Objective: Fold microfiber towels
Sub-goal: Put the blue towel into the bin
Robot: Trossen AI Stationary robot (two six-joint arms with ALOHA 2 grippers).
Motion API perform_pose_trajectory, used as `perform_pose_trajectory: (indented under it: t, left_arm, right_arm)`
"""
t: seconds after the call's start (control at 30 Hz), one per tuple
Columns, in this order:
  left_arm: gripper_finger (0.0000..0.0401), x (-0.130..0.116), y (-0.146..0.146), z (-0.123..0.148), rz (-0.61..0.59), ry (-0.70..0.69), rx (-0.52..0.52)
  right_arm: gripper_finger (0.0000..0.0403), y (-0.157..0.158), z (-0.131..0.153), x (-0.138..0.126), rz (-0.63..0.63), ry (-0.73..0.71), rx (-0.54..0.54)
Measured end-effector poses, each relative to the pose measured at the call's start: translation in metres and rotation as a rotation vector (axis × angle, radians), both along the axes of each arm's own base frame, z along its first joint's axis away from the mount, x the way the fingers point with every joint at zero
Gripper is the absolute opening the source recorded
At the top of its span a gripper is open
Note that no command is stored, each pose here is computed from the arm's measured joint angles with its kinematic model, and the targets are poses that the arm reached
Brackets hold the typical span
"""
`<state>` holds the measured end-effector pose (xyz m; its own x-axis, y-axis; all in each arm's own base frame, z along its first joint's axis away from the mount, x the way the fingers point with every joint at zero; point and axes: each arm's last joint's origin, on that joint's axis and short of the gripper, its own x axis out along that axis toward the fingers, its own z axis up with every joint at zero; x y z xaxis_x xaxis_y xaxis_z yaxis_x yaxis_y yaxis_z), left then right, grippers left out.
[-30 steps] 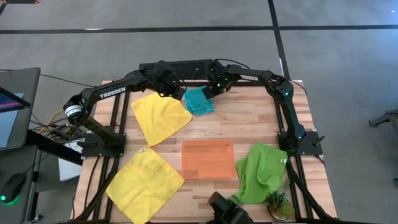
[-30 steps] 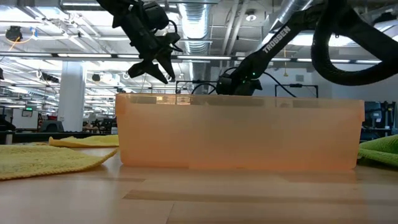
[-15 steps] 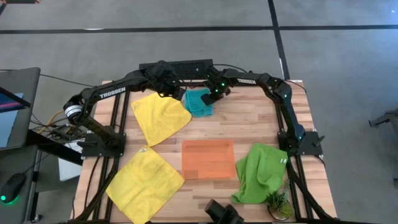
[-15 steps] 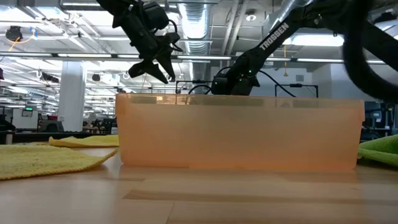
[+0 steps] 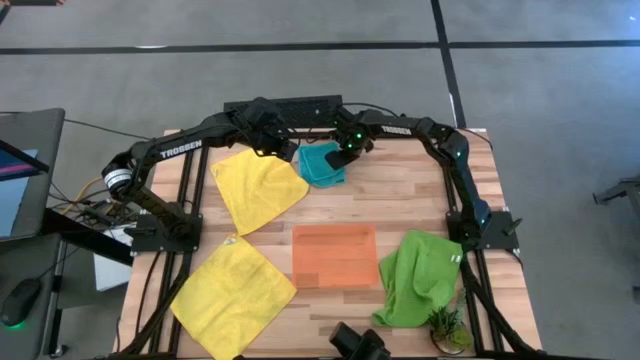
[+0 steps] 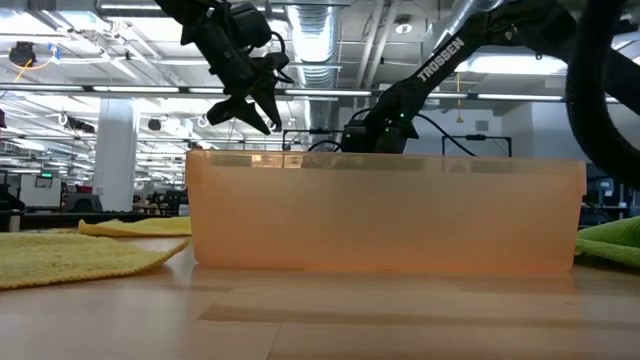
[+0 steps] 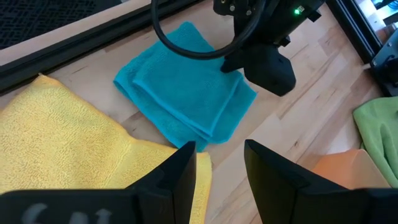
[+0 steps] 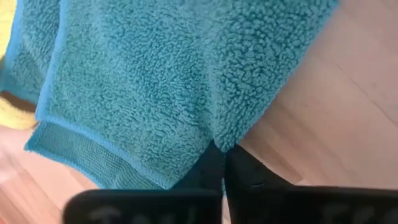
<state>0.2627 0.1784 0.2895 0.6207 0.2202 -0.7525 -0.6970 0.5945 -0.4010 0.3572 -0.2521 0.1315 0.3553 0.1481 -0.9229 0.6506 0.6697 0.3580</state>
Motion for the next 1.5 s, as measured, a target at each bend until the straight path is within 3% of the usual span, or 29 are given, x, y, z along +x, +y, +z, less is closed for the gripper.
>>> perform_pose_trajectory:
  t: [0.43, 0.57, 0.93, 1.27, 1.5]
  left_arm:
    - [0.0127, 0.000, 0.000, 0.000, 0.005, 0.002, -0.004]
    - [0.0127, 0.003, 0.003, -0.007, 0.084, 0.005, -0.067]
    - [0.0127, 0.037, 0.027, -0.072, 0.111, 0.031, -0.240]
    - [0.0127, 0.043, 0.053, -0.120, 0.142, 0.036, -0.372]
    - [0.0127, 0.044, 0.063, -0.134, 0.174, 0.031, -0.387]
  right_arm:
    - [0.0003, 0.007, 0.012, -0.009, 0.080, 0.041, 0.013]
    - [0.0003, 0.009, 0.013, -0.011, 0.104, 0.058, 0.019]
    - [0.0002, 0.014, 0.021, -0.005, 0.164, 0.054, 0.012]
    - [0.0001, 0.012, 0.031, -0.001, 0.180, 0.036, -0.006]
    - [0.0001, 0.013, 0.032, -0.002, 0.184, 0.044, 0.001]
